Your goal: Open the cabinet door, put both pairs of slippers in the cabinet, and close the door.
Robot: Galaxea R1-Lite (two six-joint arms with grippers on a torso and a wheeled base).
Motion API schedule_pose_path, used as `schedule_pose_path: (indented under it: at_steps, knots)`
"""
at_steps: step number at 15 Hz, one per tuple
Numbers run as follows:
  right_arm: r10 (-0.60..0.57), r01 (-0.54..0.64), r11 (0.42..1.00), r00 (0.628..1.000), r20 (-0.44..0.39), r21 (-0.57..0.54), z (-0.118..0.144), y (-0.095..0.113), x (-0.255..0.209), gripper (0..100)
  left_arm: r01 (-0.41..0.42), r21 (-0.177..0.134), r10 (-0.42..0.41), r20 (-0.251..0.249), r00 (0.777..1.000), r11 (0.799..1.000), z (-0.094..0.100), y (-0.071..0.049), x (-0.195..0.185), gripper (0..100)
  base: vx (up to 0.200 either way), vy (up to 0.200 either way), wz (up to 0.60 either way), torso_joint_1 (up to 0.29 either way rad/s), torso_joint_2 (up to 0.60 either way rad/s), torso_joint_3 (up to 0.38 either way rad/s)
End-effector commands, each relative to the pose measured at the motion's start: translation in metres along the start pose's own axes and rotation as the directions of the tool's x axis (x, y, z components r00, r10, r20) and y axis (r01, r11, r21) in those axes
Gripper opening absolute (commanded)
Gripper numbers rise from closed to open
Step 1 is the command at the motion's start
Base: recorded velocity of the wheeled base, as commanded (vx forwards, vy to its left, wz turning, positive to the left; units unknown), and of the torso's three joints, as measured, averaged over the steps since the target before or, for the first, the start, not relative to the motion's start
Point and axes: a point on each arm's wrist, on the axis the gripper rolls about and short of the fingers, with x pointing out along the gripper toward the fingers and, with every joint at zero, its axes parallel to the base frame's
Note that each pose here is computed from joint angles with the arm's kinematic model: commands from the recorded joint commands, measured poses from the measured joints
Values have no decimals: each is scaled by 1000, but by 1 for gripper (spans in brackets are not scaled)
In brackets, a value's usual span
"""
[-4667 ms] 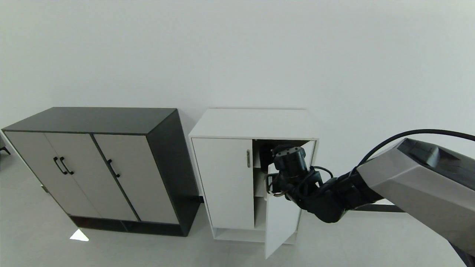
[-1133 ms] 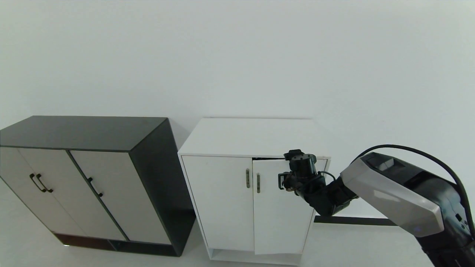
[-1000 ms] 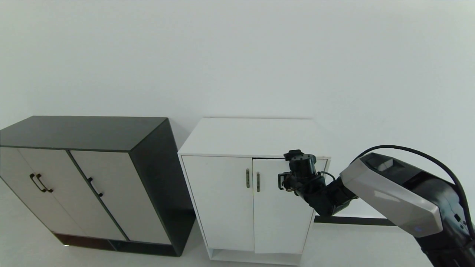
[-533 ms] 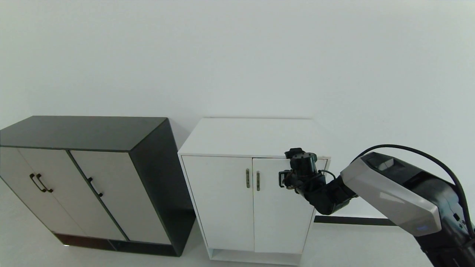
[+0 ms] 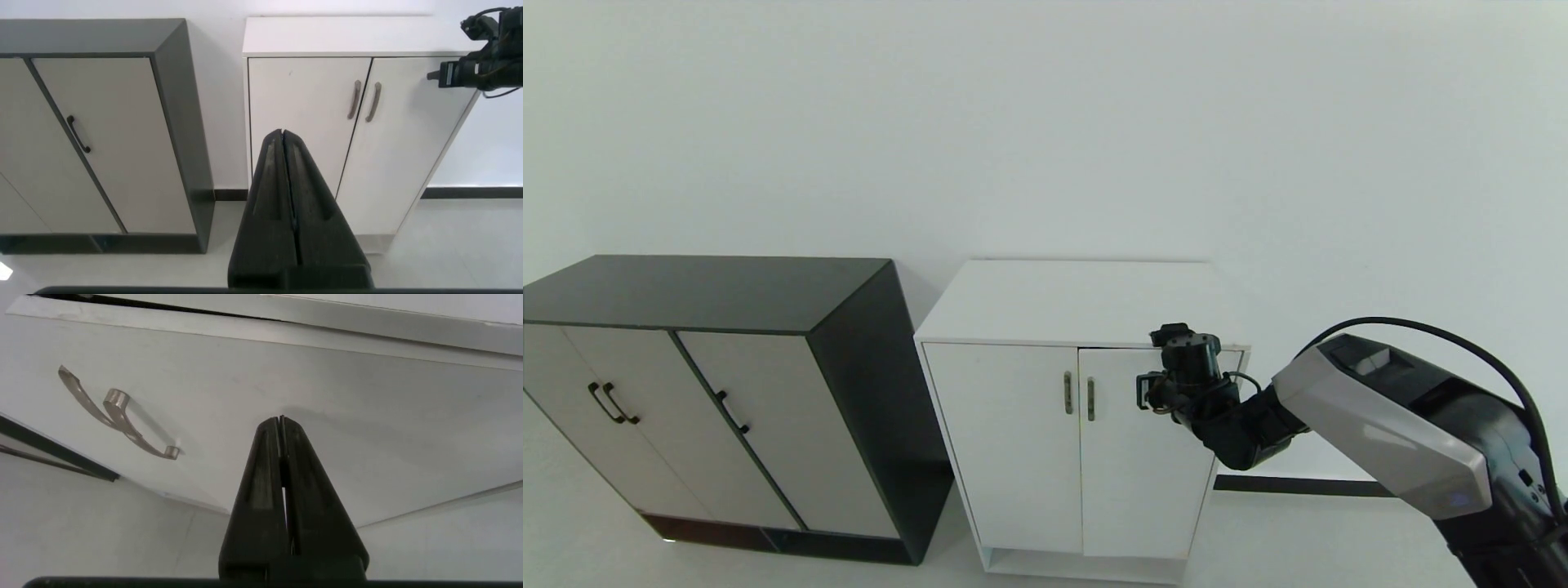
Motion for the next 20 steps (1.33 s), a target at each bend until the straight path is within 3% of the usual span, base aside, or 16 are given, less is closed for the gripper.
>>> schedule_pose_path:
  at_steps: [1, 20]
  knots:
    - [1, -1, 1000, 1000, 1, 0, 0, 0, 1, 0, 0, 0, 0, -1, 1000, 1000, 0, 0, 0, 0, 0, 0, 0, 0, 0, 0]
    - [-12, 12, 1000, 999, 35, -18, -6, 0, 22, 0, 0, 0, 0, -1, 1000, 1000, 0, 0, 0, 0, 0, 0, 0, 0, 0, 0]
